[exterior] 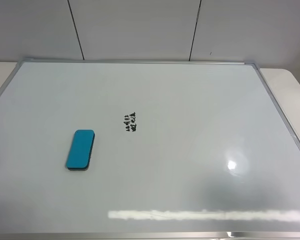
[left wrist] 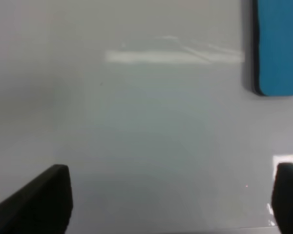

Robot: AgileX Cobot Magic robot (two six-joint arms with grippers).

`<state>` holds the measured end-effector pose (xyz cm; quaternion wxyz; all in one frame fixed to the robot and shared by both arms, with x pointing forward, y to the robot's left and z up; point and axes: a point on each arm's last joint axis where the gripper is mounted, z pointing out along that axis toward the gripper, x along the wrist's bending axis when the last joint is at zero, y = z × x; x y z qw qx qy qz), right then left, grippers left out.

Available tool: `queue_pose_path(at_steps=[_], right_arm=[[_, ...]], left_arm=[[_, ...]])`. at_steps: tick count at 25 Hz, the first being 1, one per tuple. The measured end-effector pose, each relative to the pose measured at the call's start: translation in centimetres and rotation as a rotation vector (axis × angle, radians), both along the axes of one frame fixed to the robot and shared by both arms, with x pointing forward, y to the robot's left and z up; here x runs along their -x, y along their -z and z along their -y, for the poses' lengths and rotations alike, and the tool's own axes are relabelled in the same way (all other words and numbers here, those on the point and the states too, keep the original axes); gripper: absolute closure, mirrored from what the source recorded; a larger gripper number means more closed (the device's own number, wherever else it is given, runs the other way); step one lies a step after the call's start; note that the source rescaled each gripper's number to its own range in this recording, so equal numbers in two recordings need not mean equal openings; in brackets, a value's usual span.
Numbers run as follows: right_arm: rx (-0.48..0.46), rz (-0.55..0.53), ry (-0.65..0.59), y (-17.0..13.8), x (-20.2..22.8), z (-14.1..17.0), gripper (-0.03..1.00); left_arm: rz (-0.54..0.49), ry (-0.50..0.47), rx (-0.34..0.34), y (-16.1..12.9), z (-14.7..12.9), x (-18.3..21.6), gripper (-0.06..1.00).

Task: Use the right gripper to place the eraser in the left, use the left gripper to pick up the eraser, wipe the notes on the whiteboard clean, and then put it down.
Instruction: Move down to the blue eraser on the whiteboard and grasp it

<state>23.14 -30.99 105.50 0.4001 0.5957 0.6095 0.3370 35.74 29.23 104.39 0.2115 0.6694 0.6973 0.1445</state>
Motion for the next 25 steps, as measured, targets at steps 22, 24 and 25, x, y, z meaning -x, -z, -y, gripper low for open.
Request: queue_pose_path(at_steps=[22,24,25], right_arm=[[0.0,0.0,0.0,0.0,0.0,0.0,-0.03],[0.0,0.0,0.0,0.0,0.0,0.0,-0.03],[0.0,0.0,0.0,0.0,0.0,0.0,-0.03]], left_arm=[[-0.138,-0.033,-0.104,6.1,11.9,-12.3,0.33],[-0.149,-0.032,-0.09,7.0,12.5,-13.0,0.33],[-0.16,-0.03,-0.089,7.5,12.8,-13.2,0.33]])
